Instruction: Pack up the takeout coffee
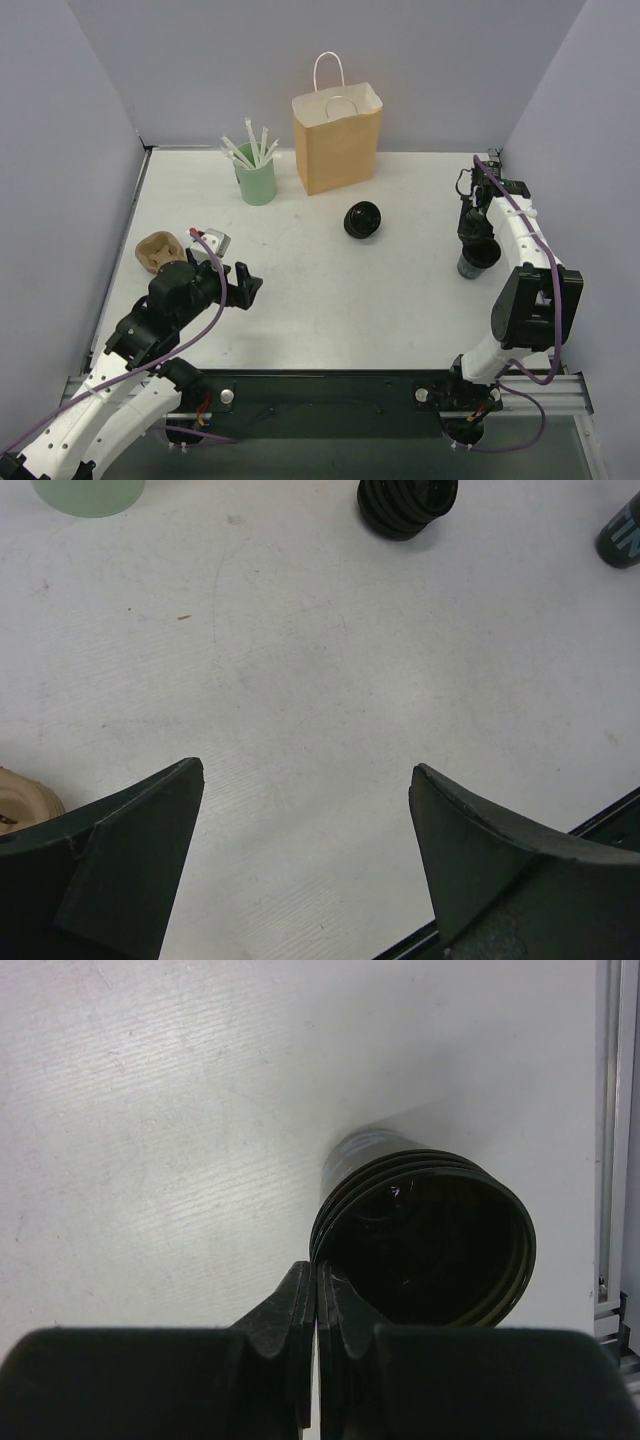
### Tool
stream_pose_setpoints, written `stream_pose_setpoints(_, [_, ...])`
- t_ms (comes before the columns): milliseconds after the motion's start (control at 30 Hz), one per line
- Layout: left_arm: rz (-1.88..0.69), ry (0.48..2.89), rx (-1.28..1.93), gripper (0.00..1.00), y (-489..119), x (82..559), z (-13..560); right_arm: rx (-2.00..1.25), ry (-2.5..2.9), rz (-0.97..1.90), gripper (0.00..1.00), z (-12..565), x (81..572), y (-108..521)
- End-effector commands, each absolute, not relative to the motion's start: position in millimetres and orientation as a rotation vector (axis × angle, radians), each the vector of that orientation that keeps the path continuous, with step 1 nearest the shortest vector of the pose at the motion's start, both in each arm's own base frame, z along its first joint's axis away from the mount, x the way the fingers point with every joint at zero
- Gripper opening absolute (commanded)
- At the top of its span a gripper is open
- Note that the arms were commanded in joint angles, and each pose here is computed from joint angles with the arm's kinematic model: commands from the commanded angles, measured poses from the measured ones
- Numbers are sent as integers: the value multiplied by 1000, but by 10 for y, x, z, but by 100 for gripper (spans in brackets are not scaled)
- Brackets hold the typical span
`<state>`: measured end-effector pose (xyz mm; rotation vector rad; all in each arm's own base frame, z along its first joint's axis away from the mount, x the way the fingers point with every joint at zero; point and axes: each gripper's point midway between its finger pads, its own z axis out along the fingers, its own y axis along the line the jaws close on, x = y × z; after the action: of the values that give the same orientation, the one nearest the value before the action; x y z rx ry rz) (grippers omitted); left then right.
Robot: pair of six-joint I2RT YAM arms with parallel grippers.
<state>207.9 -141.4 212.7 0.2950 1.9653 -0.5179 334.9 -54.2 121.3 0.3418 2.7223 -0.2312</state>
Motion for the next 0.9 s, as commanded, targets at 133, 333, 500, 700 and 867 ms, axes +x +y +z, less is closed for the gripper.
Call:
stream_pose_setpoints(133, [-546,1903,294,94,-1436,2074,2374,362,2741,-232,0,1270,3295,-571])
stream_pose_setpoints(333, [-548,1900,295,94,-1439,2074,2385,371,2715,-267,0,1348,3292,-618])
stream_pose_setpoints(500, [-548,1902,295,94,-1439,2074,2378,385,2677,-291,0,1493,3291,-644])
stream_pose_setpoints(700, [-547,1903,296,94,-1442,2077,2378,399,2650,-348,0,1600,3287,-687])
stream_pose_setpoints(867, [-547,1903,296,94,-1442,2079,2374,404,2632,-395,0,1686,3273,-722])
